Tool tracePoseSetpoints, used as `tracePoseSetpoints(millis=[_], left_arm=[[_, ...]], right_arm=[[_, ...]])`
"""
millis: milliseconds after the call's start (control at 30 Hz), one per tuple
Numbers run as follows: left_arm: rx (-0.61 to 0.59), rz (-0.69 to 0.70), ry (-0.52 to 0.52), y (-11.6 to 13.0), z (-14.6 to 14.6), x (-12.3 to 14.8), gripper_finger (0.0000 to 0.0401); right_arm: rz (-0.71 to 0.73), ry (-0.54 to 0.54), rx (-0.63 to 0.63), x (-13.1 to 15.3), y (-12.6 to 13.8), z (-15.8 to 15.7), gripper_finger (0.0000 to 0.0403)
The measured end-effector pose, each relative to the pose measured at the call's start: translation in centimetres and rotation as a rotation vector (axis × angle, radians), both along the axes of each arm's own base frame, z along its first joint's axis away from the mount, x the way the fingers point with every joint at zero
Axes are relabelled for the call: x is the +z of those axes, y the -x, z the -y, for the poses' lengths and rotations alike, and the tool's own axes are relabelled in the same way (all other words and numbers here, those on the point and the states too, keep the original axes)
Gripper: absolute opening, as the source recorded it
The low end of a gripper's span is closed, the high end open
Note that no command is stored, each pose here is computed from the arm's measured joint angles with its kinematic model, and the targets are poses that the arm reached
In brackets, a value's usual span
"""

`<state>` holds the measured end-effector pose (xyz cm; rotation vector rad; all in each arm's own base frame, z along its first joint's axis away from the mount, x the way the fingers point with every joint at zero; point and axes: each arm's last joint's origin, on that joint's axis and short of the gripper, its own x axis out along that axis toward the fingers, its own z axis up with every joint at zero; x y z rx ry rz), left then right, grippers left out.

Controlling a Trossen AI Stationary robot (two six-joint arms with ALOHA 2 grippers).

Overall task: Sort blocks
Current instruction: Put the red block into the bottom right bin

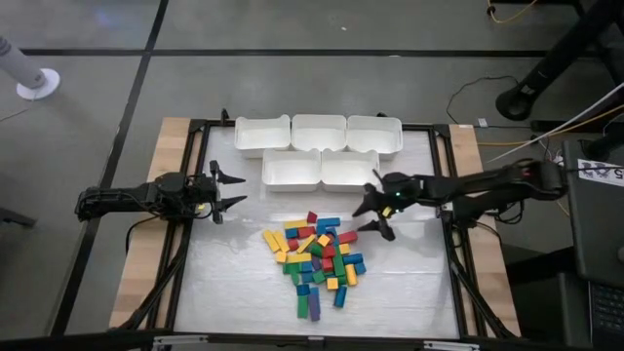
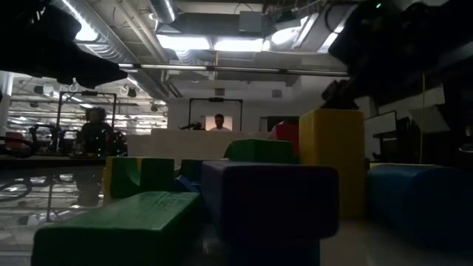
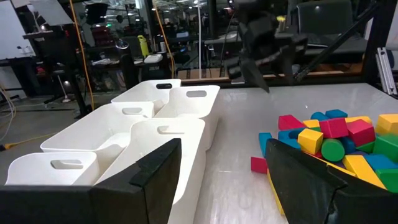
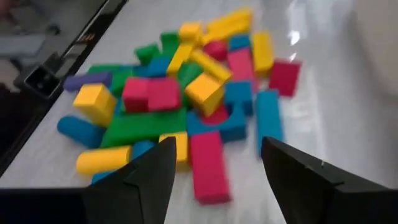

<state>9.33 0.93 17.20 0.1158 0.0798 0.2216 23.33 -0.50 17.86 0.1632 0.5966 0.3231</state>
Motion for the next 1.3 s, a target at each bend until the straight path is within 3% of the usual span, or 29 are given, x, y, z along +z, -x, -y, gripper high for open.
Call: tracePoseSetpoints(millis=[300, 467, 600, 667, 1033, 1300], left_arm=[[0.000, 0.000, 0.000, 0.0, 0.0, 0.0, 0.0224], [0.000, 0.000, 0.000, 0.0, 0.0, 0.0, 0.0224], [0.000, 0.000, 0.000, 0.0, 0.0, 0.0, 0.0224], [0.000, 0.000, 0.000, 0.0, 0.0, 0.0, 0.0224], [0.000, 0.000, 0.000, 0.0, 0.0, 0.0, 0.0224], [0.000, 0.000, 0.001, 0.0, 0.0, 0.0, 0.0224]], right_arm=[[-0.105, -0.022, 0.059, -2.5, -1.0, -0.6, 0.0239], [-0.048, 0.109, 0.156, -2.6, -1.2, -2.5, 0.0239], [-0.037, 0.277, 0.096, -2.7, -1.2, -3.6, 0.0239], [-0.040, 0.305, 0.086, -2.7, -1.1, -4.0, 0.0239], [-0.057, 0.309, 0.100, -3.1, -1.1, -4.4, 0.0239], [-0.133, 0.329, 0.097, -5.4, -1.7, -4.4, 0.0239]])
